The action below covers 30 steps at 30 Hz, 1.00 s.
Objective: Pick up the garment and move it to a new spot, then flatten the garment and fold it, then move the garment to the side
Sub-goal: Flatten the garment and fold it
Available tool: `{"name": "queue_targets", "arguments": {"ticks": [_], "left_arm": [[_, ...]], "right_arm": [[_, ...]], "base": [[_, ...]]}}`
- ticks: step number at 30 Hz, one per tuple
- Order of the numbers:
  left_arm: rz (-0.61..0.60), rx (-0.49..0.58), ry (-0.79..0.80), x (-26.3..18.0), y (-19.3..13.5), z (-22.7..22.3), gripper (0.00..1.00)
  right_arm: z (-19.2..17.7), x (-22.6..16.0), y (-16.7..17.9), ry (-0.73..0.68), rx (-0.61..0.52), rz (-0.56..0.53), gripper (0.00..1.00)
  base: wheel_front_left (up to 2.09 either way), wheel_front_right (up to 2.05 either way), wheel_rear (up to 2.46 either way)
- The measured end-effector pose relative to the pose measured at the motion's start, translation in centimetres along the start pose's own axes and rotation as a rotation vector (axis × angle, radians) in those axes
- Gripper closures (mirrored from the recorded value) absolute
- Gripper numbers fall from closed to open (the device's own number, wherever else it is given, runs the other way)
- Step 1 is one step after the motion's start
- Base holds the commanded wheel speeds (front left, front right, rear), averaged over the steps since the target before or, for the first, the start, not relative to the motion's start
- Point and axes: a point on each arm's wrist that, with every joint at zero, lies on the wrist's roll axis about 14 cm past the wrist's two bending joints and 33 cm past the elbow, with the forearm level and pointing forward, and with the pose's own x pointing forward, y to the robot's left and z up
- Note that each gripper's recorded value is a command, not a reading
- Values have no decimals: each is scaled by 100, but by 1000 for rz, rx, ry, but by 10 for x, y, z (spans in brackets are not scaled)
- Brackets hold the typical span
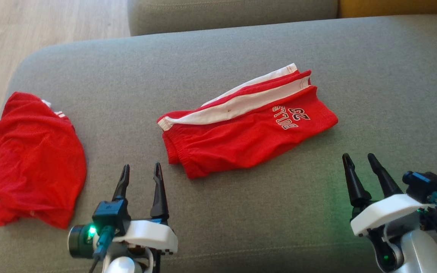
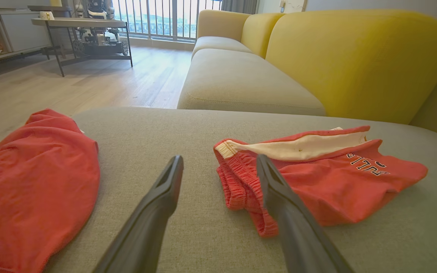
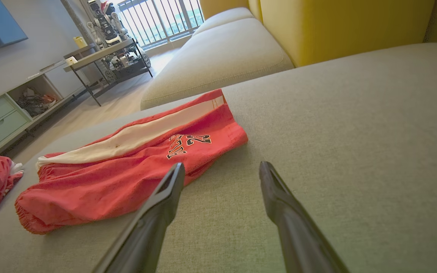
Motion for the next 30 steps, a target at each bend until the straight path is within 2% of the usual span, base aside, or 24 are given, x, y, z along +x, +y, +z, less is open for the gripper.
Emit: {"name": "queue_targets", "arguments": {"ticks": [2,9,17,22,30], "left_arm": [[-2,1,7,0,0,-2,0],[12,5,53,-1,4,-17,0],[51,16,66,5,17,-21,0],[89,23,88,0,27,-27,0],[132,35,89,0,37,-27,0]], "right_arm": [[-5,2,1,26,29,-4,0],[-20,24,-1,120,298,-40,0],[-50,62,12,280,492,-46,0],[-76,76,14,381,546,-78,0],[-86,105,23,424,534,-85,0]], "base": [[0,0,0],[0,0,0],[0,0,0],[0,0,0],[0,0,0]]}}
